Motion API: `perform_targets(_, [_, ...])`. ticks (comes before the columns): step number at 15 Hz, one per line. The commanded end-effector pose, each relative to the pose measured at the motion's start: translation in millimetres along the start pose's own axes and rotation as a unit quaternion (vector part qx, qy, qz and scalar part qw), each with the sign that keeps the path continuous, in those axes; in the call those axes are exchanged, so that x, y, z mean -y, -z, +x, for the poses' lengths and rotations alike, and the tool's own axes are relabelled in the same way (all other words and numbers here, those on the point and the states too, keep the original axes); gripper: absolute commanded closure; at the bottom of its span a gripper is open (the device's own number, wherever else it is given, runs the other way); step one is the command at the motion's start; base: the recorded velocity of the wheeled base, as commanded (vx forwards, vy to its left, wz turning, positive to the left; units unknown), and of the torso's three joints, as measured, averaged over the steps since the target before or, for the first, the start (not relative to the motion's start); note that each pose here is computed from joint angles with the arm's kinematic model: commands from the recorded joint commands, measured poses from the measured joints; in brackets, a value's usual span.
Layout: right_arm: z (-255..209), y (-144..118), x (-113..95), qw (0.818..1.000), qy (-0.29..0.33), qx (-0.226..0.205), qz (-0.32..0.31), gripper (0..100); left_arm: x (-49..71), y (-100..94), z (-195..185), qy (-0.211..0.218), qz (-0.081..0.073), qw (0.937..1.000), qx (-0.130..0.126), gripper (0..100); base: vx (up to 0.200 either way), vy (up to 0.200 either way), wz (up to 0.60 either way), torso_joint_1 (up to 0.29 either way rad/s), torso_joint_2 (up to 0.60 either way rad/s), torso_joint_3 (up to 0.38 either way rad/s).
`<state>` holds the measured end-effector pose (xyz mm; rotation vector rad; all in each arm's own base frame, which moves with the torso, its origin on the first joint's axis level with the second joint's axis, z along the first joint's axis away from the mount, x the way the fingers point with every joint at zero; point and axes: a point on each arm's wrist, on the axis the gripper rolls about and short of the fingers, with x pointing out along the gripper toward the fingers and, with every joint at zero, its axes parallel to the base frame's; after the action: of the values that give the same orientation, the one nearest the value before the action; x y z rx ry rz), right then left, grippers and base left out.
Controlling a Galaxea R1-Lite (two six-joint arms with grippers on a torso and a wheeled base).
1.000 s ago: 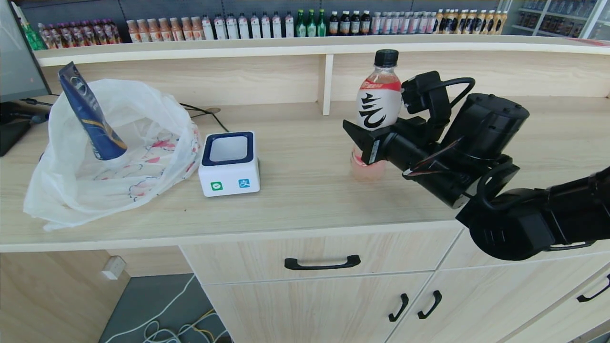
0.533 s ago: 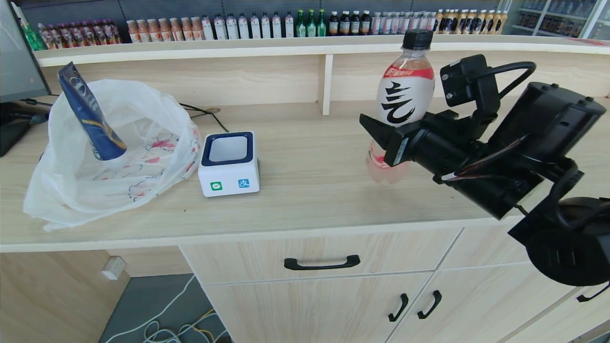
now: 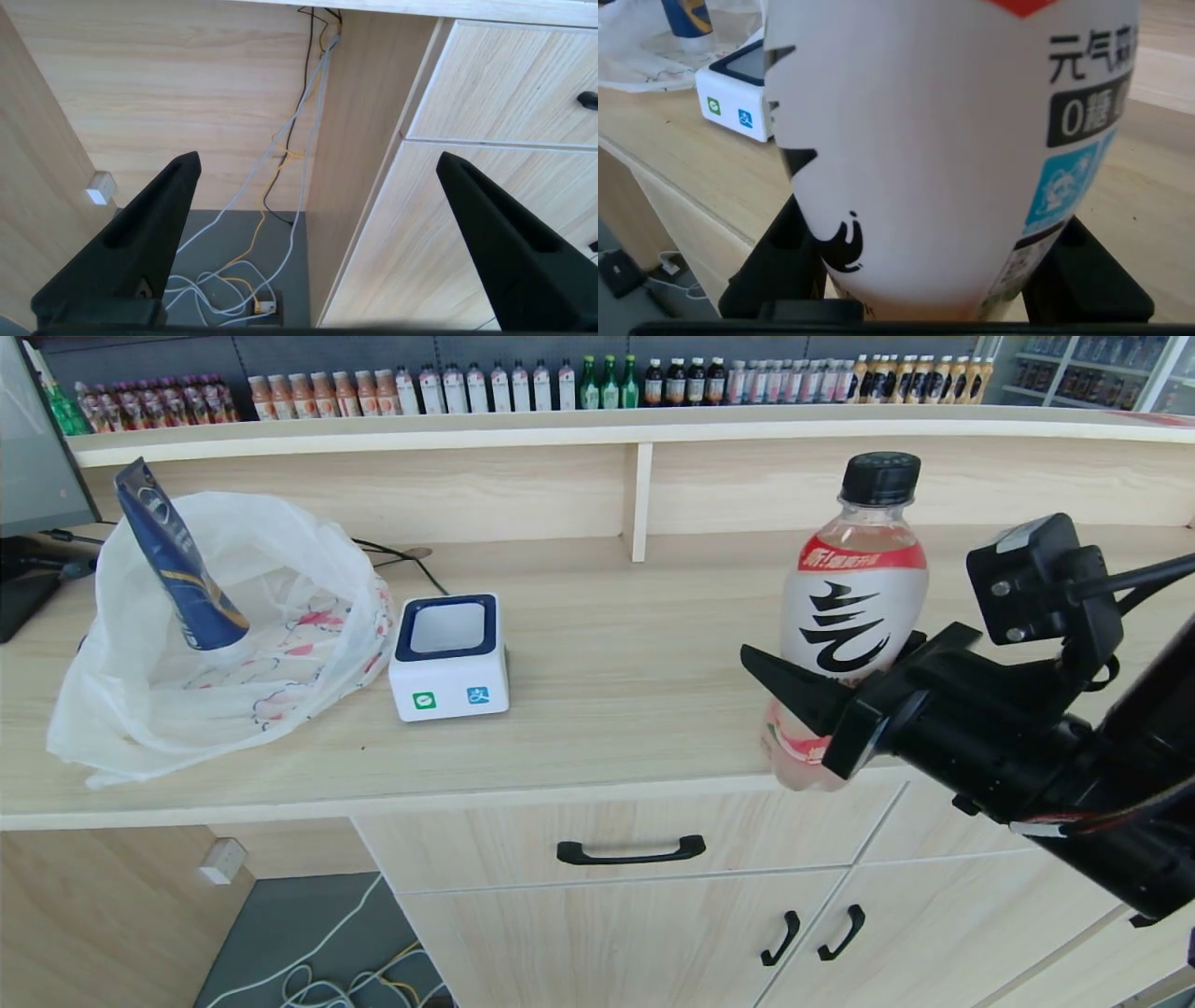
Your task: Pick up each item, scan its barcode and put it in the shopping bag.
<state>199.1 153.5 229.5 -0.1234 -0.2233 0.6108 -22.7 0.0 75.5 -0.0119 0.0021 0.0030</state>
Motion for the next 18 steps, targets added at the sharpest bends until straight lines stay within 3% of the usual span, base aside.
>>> perform_targets(1, [-4, -3, -7, 1.0, -0.013, 0.005, 0.001, 100, 0.0, 0.0, 0, 0.0, 0.0, 1.0, 0.0, 0, 0.0, 0.0, 0.0, 0.0, 0.0, 0.0])
perform_targets(3, [-7, -2, -8, 1.0, -0.015, 0.006, -0.012, 100, 0.0, 0.0, 0, 0.0, 0.0, 1.0, 0.0, 0, 0.0, 0.0, 0.0, 0.0, 0.0, 0.0])
perform_targets(6, [-13, -9, -15, 0.998, -0.023, 0.041, -0.041, 100, 0.0, -0.1, 0, 0.0, 0.0, 1.0, 0.0, 0, 0.0, 0.0, 0.0, 0.0, 0.0, 0.0])
perform_targets(12, [-23, -15, -74, 0.985, -0.098, 0.07, -0.127, 100, 0.0, 0.0, 0, 0.0, 0.0, 1.0, 0.0, 0, 0.0, 0.0, 0.0, 0.0, 0.0, 0.0])
perform_targets(16, [-26, -22, -112, 0.961, -0.151, 0.113, -0.204, 100, 0.0, 0.0, 0, 0.0, 0.0, 1.0, 0.0, 0, 0.0, 0.0, 0.0, 0.0, 0.0, 0.0])
perform_targets(18, [-26, -17, -120, 0.946, -0.163, 0.132, -0.247, 100, 0.0, 0.0, 0, 0.0, 0.0, 1.0, 0.0, 0, 0.0, 0.0, 0.0, 0.0, 0.0, 0.0])
